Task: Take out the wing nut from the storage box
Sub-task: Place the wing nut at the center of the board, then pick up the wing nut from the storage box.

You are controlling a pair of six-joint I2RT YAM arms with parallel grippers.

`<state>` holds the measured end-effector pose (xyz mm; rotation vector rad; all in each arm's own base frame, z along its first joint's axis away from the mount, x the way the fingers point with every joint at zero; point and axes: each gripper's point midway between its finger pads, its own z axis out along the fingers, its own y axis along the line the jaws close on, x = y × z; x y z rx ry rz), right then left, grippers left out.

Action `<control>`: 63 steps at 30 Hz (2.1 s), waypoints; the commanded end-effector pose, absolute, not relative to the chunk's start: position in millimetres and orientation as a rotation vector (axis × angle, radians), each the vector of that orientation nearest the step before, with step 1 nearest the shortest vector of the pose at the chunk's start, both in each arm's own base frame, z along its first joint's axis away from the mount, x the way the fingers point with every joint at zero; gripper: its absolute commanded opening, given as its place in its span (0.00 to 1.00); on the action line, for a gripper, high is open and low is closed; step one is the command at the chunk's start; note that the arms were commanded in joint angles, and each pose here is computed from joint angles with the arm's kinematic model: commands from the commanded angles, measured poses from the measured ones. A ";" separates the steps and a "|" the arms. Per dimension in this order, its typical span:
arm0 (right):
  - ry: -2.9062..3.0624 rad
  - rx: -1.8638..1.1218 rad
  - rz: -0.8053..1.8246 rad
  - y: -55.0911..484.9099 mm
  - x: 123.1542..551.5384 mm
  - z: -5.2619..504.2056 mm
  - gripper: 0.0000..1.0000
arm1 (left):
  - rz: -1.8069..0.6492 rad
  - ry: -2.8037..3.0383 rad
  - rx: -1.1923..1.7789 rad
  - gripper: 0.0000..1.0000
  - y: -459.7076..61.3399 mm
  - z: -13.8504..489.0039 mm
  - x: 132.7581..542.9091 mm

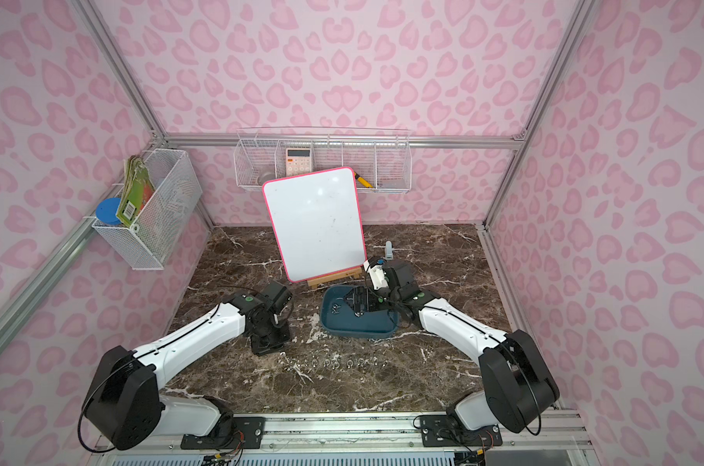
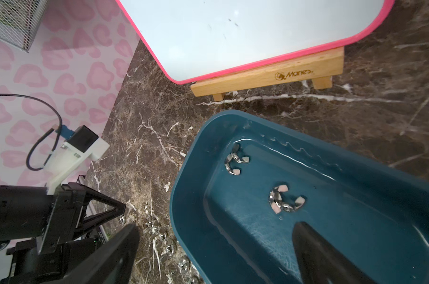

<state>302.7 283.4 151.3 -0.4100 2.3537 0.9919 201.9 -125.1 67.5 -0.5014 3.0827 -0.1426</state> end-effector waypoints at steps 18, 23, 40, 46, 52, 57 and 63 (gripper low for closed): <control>2.379 -0.442 0.922 285.8 304.4 148.5 0.99 | -0.063 3.198 -0.518 0.00 -128.6 17.6 198.8; 2.375 -0.443 0.912 284.6 304.5 150.3 0.99 | -0.049 3.209 -0.521 0.13 -127.9 15.0 196.7; 2.560 -0.331 0.675 273.3 311.5 113.4 0.99 | -0.286 2.966 -0.403 0.94 -154.1 106.0 251.3; 2.657 -0.177 0.589 261.4 313.9 88.6 0.85 | -0.383 2.863 -0.376 0.98 -164.1 141.6 268.6; 2.688 -0.069 0.609 263.3 316.0 77.1 0.46 | -0.445 2.800 -0.350 0.99 -168.7 162.6 274.6; 2.732 -0.013 0.588 263.8 319.6 62.6 0.37 | -0.461 2.773 -0.336 0.98 -167.7 169.2 275.1; 2.756 0.021 0.592 268.6 323.8 52.2 0.35 | -0.484 2.757 -0.327 0.98 -167.9 170.6 274.7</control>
